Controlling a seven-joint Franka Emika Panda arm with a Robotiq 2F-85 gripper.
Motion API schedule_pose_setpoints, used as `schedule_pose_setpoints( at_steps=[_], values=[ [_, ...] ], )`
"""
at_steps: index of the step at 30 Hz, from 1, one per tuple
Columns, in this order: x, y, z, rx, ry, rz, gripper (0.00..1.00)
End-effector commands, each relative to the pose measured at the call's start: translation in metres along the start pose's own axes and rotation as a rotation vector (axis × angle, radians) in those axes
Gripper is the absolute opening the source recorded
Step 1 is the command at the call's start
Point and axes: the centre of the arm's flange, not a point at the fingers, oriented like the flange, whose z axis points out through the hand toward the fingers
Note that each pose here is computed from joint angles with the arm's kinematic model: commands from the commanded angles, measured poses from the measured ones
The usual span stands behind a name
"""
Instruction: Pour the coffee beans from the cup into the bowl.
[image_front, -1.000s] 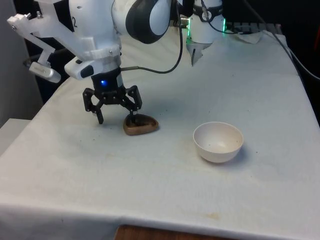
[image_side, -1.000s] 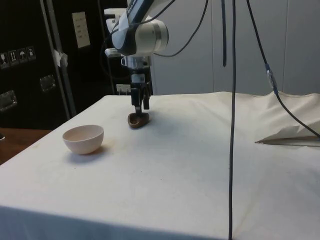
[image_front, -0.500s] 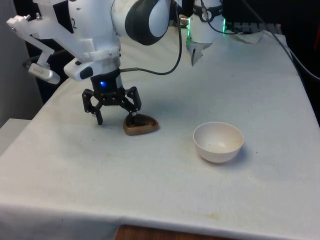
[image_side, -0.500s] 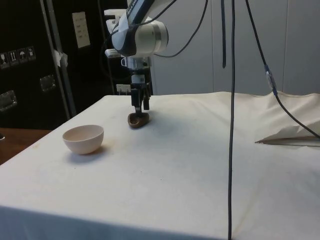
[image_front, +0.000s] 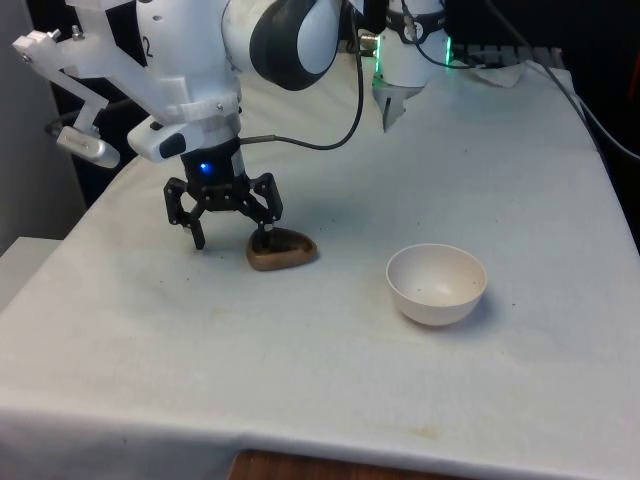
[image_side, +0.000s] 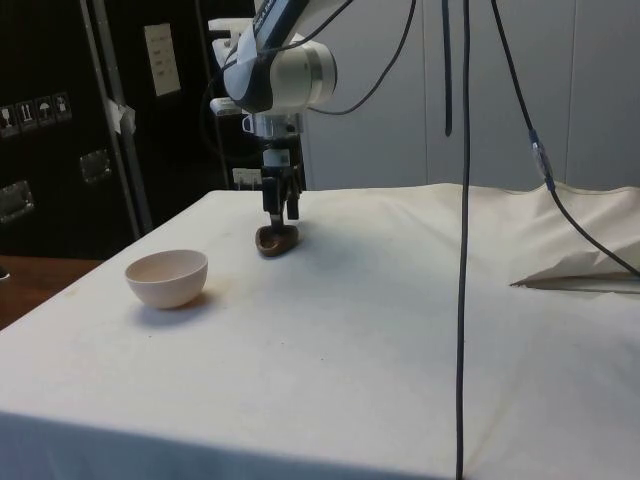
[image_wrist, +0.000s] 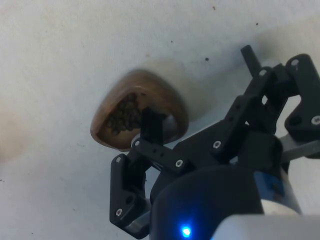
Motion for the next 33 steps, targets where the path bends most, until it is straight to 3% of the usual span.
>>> schedule_pose_setpoints(
  at_steps=[1, 13, 16, 17, 25, 26, 28, 29, 33],
  values=[
    [0.0, 0.0, 0.0, 0.0, 0.0, 0.0, 1.0],
    [0.0, 0.0013, -0.0001, 0.003, 0.002, 0.001, 1.0],
    [0.0, 0.0, 0.0, 0.0, 0.0, 0.0, 0.83],
    [0.0003, 0.0001, 0.0003, 0.003, 0.001, -0.001, 0.83],
    [0.0005, -0.0002, -0.0019, 0.0, 0.002, 0.0, 0.39],
    [-0.0003, 0.0006, -0.0001, 0.001, 0.001, 0.0, 0.39],
    [0.0002, 0.0, -0.0007, 0.0, 0.001, 0.0, 0.29],
    [0.0002, -0.0001, -0.0007, 0.001, 0.002, -0.001, 0.19],
    [0.0003, -0.0002, -0.0012, 0.002, 0.002, -0.001, 0.12]
  ],
)
